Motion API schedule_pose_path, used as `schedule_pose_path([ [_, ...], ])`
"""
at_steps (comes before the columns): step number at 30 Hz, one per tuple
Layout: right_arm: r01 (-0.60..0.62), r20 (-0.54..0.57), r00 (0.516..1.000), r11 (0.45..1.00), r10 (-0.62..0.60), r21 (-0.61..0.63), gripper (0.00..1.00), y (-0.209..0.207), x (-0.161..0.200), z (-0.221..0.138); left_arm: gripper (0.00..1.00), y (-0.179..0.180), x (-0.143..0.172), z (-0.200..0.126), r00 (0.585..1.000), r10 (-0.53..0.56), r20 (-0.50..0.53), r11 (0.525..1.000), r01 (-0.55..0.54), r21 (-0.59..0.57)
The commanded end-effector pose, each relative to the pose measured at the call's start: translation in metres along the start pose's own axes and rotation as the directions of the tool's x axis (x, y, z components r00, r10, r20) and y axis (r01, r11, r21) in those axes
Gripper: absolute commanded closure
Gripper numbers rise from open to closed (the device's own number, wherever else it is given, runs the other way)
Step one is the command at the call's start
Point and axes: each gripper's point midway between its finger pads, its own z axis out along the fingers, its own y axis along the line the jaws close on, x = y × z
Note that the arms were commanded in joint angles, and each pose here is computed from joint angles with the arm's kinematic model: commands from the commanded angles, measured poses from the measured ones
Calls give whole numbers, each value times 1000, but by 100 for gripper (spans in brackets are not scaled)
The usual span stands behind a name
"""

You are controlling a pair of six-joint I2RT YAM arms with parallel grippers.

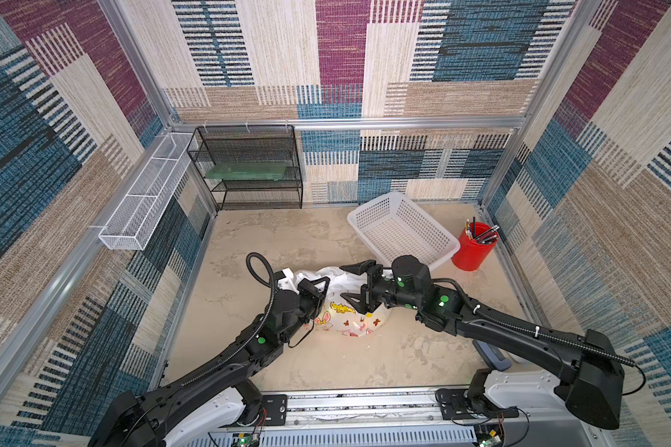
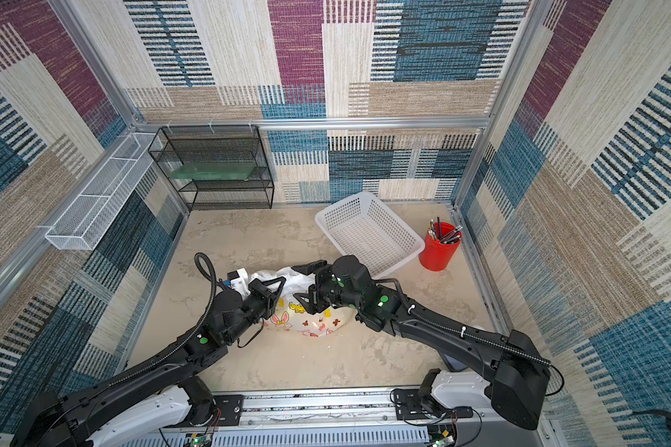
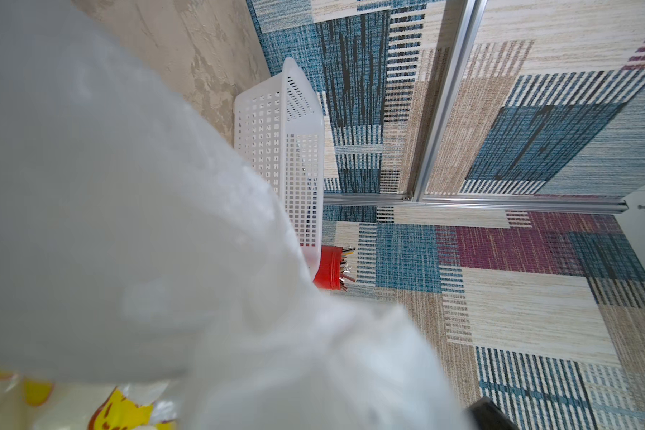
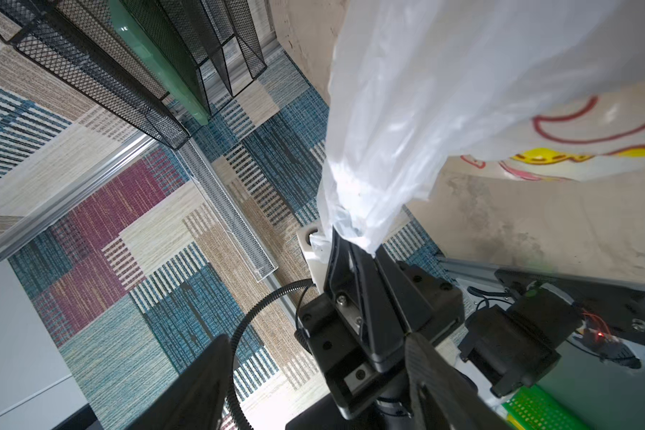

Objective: Place the banana into a plastic bag & tie a knot
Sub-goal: Cross the plastic bag at the center of the board.

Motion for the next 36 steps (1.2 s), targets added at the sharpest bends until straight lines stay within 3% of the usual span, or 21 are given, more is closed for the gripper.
schedule_pose_path([
  [1, -330, 28, 943, 942, 332, -52, 28, 5, -11, 6, 100, -26, -3, -3, 999, 31, 26, 993, -34, 117],
  [12, -429, 35, 901, 901, 432, -64, 41, 4, -30, 30, 100, -21, 5, -5, 999, 49, 15, 987, -51, 152],
  [22, -533, 57, 845, 846, 532, -14, 48, -35, -32, 30, 100, -27, 13, -2, 996, 83, -14, 980, -79, 181],
  [36, -550, -3, 835, 835, 550, 7, 57, -28, -26, 51, 100, -22, 29, 3, 990, 123, -62, 978, -110, 180],
])
